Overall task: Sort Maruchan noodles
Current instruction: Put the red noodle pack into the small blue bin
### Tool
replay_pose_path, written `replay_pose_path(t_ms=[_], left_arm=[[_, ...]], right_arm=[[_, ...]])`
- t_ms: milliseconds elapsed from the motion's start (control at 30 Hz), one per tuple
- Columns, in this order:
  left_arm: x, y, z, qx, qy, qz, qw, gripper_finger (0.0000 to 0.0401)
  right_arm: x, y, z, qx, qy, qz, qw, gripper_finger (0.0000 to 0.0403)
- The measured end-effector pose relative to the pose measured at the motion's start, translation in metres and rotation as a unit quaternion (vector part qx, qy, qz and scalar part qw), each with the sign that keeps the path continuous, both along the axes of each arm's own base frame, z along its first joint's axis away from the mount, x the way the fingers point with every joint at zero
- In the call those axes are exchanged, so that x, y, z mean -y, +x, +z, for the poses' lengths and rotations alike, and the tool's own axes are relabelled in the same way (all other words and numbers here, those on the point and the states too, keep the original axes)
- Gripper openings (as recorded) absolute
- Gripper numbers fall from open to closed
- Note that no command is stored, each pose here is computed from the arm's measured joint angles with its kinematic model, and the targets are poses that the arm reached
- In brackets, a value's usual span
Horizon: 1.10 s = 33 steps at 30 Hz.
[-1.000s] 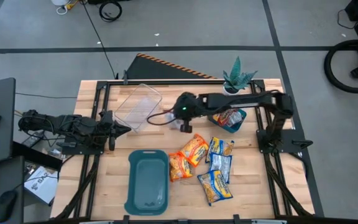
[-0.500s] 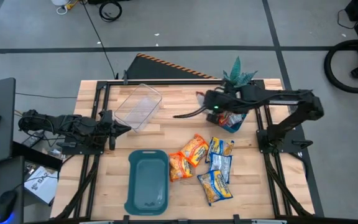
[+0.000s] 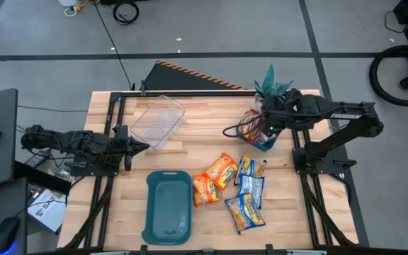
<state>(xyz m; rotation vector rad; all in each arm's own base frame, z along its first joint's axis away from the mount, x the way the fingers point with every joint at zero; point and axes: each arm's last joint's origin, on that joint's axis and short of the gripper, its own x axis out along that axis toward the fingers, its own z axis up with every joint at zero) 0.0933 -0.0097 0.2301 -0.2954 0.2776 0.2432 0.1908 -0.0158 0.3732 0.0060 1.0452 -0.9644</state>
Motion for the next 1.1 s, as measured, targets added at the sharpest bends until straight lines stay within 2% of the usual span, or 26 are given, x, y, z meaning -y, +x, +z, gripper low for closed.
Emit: replay_pose_path(t_ms=[167, 333, 567, 700, 800, 967, 1100], left_arm=[[0.000, 0.000, -0.001, -0.003, 0.001, 0.000, 1.000, 0.0011], [0.000, 0.000, -0.001, -0.002, 0.001, 0.000, 1.000, 0.0011], [0.000, 0.000, 0.000, -0.001, -0.001, 0.000, 1.000, 0.0011], [0.000, 0.000, 0.000, -0.001, -0.001, 0.000, 1.000, 0.0011], [0.000, 0.000, 0.000, 0.000, -0.001, 0.000, 1.000, 0.0011], [0.000, 0.000, 0.000, 0.000, -0.001, 0.000, 1.000, 0.0011], [0.000, 0.000, 0.000, 0.000, -0.001, 0.000, 1.000, 0.0011]], right_arm=[[0.008, -0.002, -0.021, -0.035, -0.002, -0.026, 0.999, 0.0005], [0.014, -0.005, -0.051, -0.105, -0.010, -0.032, 0.994, 0.0005], [0.019, -0.008, -0.061, -0.164, -0.123, -0.016, 0.979, 0.0005], [0.020, -0.008, -0.059, -0.233, -0.155, 0.037, 0.959, 0.0005], [0.020, -0.008, -0.059, -0.263, -0.153, 0.065, 0.950, 0.0005], [0.016, -0.004, -0.068, -0.246, -0.072, 0.091, 0.962, 0.0005], [0.012, -0.007, -0.088, -0.288, -0.081, 0.105, 0.948, 0.0005]])
